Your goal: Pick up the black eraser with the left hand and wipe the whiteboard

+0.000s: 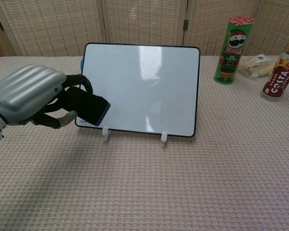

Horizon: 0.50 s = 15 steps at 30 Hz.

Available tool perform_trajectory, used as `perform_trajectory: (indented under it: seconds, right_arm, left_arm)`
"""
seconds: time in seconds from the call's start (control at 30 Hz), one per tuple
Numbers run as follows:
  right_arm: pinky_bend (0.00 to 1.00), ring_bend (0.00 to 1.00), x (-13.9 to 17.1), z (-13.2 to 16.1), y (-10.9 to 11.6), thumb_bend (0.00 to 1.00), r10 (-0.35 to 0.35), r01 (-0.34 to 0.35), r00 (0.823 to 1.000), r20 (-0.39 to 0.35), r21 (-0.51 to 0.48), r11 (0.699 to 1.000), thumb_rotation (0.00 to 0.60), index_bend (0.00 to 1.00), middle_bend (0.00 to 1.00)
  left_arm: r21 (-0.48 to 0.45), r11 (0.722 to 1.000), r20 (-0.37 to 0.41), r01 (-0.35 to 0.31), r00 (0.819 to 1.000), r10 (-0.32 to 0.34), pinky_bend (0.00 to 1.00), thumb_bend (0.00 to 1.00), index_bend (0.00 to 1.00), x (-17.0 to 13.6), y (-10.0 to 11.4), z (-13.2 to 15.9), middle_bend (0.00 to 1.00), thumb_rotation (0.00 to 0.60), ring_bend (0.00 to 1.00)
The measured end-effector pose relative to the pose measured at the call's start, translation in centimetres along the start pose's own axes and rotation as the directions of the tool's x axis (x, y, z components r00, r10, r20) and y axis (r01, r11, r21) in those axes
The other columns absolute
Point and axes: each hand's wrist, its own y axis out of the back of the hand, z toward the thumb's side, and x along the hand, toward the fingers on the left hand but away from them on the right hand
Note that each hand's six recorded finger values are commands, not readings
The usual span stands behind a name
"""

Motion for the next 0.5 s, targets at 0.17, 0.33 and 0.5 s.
perform_trajectory:
  seconds: [0.17,0.33,0.5]
  right_arm:
    - [0.00,0.00,0.2,-0.1,0.2,0.27,-0.003,0.003,1.000,-0.003,-0.011,1.000,0.600,0.00,0.00]
    - [0.00,0.00,0.5,-0.3,0.7,0.27,-0.019,0.019,1.000,-0.005,-0.023,1.000,0.600,0.00,0.00]
    - [0.00,0.00,0.9,-0.5,1.2,0.27,-0.033,0.033,0.999,-0.010,-0.036,0.999,0.600,0.00,0.00]
  left_arm:
    - [0.022,0.992,0.005,-0.121,0.993,0.121,1.00,0.45,0.69,2.0,-0.8,2.6,1.00,0.600,0.95]
    - [0.123,0.972,0.031,-0.198,0.980,0.196,1.00,0.45,0.68,4.1,-1.6,4.5,1.00,0.600,0.95]
    - [0.221,0.948,0.045,-0.229,0.973,0.224,1.00,0.45,0.66,6.1,-2.6,6.6,1.00,0.600,0.95]
